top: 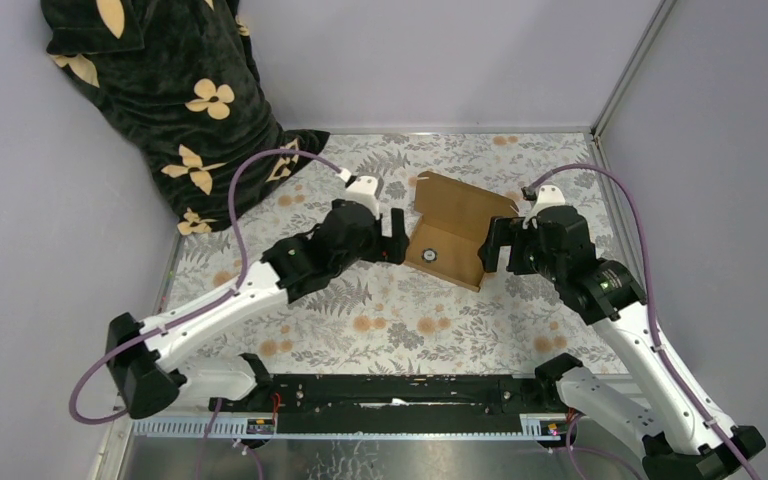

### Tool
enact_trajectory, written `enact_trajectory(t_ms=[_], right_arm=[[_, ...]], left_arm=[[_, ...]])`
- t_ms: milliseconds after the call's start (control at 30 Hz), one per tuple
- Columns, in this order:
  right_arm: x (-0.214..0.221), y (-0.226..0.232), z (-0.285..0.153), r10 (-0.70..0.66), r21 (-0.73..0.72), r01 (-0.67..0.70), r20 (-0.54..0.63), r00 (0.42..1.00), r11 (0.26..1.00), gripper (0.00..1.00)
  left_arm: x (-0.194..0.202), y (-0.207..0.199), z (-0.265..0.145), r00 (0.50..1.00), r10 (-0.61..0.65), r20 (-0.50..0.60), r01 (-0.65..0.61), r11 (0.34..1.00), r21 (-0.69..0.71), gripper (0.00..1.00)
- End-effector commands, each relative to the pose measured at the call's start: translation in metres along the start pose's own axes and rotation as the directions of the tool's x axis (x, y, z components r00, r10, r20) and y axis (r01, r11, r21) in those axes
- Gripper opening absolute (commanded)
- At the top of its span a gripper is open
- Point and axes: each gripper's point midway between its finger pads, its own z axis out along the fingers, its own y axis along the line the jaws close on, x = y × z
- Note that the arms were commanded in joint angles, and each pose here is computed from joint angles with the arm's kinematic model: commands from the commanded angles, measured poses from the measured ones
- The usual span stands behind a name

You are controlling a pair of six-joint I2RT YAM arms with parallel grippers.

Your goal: Fold the paper box

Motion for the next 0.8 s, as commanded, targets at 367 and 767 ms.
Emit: enact_trajectory(t_ms=[367, 767], right_arm=[[-0.008, 0.031, -0.005, 0.138, -0.098, -0.145, -0.074, 0.988, 0.985, 1.00], [0.011, -0.091, 0.053, 0.197, 0.418, -0.187, 0.021, 0.980, 0.889, 0.99]], left_arm=[[0.029, 0.030, -0.005, 0.987, -0.151, -0.060, 0.159, 0.974, 0.162, 0.98], [0.000, 0.088, 0.088, 0.974, -0.203, -0.102, 0.214, 0.969, 0.119, 0.98]])
